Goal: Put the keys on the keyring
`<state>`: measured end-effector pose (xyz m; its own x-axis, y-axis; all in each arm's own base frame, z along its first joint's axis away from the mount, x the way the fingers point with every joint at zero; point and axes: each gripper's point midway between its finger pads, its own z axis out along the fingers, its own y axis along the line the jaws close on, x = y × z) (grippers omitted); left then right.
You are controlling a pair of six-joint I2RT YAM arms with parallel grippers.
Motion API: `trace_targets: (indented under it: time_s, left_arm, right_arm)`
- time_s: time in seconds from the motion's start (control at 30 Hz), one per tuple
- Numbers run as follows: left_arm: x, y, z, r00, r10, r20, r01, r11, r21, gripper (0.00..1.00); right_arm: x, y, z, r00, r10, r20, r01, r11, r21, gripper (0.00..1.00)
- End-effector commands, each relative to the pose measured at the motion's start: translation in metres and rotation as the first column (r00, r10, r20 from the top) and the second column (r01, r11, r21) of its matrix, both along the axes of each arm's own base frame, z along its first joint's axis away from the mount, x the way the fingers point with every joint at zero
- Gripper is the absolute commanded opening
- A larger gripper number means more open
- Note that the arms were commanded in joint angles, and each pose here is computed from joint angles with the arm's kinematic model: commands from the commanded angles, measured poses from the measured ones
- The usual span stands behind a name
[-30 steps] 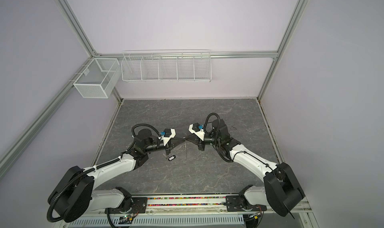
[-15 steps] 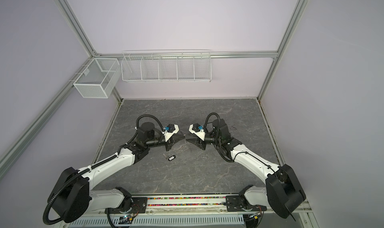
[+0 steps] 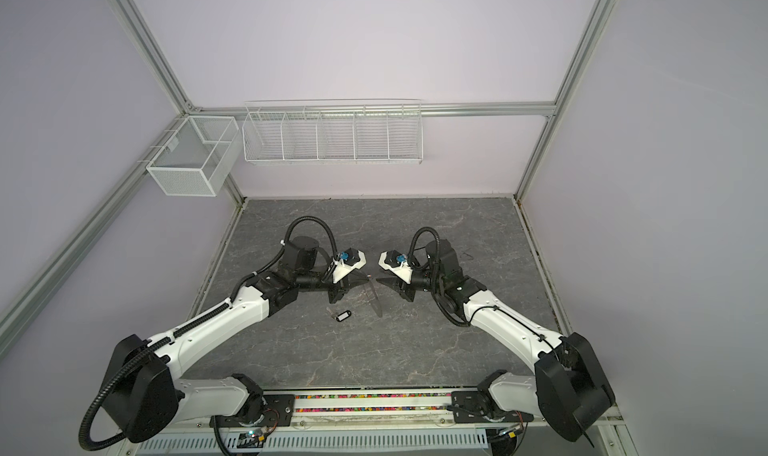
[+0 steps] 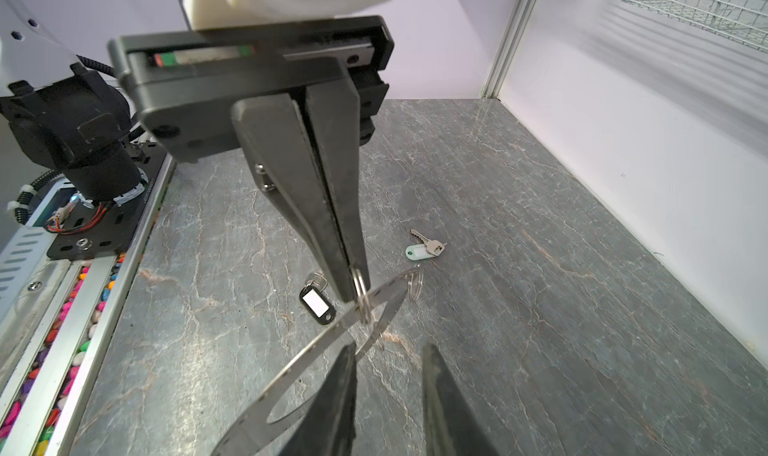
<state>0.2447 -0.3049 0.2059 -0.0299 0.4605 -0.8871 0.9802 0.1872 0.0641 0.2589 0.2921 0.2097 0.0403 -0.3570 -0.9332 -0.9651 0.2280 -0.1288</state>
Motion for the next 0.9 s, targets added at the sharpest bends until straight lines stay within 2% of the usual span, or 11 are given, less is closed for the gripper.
trace_targets:
  time_s: [0.0,0.6,0.87]
  left_arm:
    - [-0.001,-0.001,0.002,1.000,-0.024,0.007,0.024,0.999,0.024,0.00]
    - [-0.006,-0.005,0.002,0.997,-0.067,0.028,0.065,0.996,0.059,0.00]
    - [-0.007,-0.005,0.001,0.997,-0.076,0.030,0.074,0.995,0.070,0.00]
  right_arm:
    - [-0.012,0.009,-0.007,0.998,0.065,-0.012,-0.065,0.998,-0.007,0.29]
    - [-0.015,0.018,-0.016,0.996,0.086,-0.027,-0.086,0.996,-0.009,0.18]
    - [-0.015,0.018,-0.018,0.996,0.088,-0.034,-0.088,0.996,-0.014,0.18]
